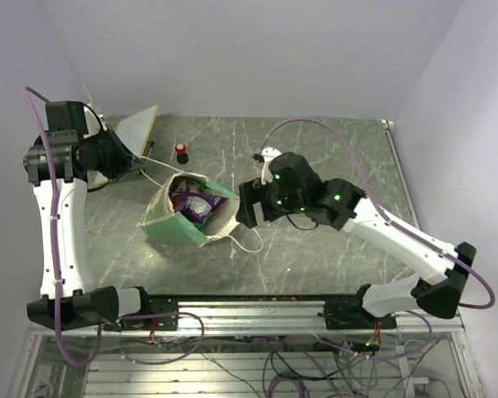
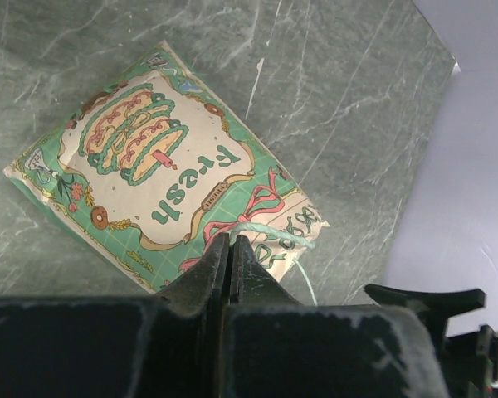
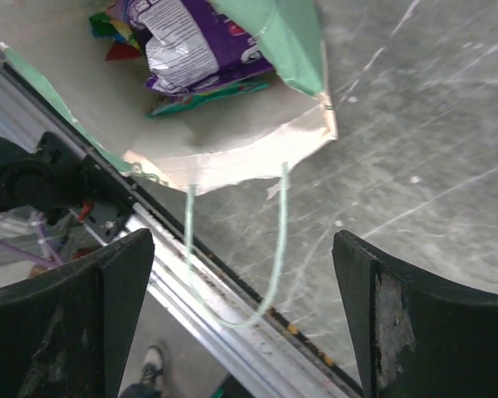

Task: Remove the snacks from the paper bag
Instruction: Adjust the paper bag at the center of the board, then take out the snack from the paper bag.

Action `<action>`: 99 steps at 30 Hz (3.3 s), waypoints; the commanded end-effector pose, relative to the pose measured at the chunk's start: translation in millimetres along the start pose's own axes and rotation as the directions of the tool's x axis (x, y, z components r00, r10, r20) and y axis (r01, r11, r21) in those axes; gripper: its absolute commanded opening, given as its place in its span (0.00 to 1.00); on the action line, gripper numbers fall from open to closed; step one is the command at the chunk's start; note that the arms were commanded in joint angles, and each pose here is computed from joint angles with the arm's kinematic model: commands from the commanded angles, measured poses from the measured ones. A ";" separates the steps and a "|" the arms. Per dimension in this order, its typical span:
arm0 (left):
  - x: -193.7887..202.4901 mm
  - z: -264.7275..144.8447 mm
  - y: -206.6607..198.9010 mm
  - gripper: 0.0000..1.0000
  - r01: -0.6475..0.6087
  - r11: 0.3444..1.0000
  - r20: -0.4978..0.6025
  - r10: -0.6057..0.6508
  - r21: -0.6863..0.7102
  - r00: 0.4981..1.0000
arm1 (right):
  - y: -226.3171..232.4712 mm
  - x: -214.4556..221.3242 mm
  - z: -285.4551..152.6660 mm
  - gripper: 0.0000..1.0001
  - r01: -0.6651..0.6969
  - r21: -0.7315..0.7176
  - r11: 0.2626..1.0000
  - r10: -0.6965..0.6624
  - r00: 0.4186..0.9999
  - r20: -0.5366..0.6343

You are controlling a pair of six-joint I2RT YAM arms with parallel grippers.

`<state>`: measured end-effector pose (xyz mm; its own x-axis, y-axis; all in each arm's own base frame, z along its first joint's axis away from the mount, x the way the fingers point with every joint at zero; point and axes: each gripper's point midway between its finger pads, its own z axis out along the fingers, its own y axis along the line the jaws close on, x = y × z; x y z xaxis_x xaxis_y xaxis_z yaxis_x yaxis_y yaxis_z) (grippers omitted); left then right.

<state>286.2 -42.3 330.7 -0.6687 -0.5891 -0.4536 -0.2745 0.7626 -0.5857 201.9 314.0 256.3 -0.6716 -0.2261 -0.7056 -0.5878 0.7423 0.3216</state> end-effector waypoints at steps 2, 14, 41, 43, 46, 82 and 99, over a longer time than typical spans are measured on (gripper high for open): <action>-32.9 -4.0 4.0 0.07 0.008 0.999 0.072 -0.006 -0.033 0.997 | -15.0 -32.4 -12.2 0.92 0.187 0.090 0.978 -0.194 0.978 0.078; -40.9 9.8 18.0 0.07 0.062 0.997 0.066 -0.059 -0.052 0.996 | 70.9 -80.9 37.0 0.74 0.862 -0.107 0.496 -0.714 0.475 0.515; -53.5 22.6 14.9 0.07 0.079 0.997 0.021 -0.079 -0.008 0.997 | 60.4 -44.3 161.0 0.55 0.987 -0.091 0.134 -0.859 0.162 0.486; -50.8 23.9 14.5 0.07 0.090 0.996 0.003 -0.090 -0.006 0.996 | 58.6 -52.5 164.4 0.45 0.987 -0.062 0.148 -0.866 0.160 0.474; -48.5 22.7 16.8 0.07 0.081 0.996 -0.010 -0.082 -0.020 0.997 | 61.4 -70.4 160.5 0.27 0.984 -0.012 0.177 -0.863 0.161 0.478; -51.7 3.4 -3.6 0.07 0.065 0.995 0.081 -0.071 0.080 0.994 | 42.6 -218.1 -63.9 0.00 0.305 -0.053 0.951 -0.170 0.659 0.733; -61.7 -0.1 -41.3 0.07 -0.013 0.962 0.069 -0.007 0.274 0.998 | -297.8 -91.1 -79.9 0.00 -0.026 0.791 0.612 -0.193 0.964 0.181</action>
<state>338.2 -25.8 360.0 -0.6260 -0.6339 -0.4542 -0.1923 0.6900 -0.6978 409.9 134.6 325.8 -0.2718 -0.2058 -0.9401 -0.1478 0.9742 -0.1705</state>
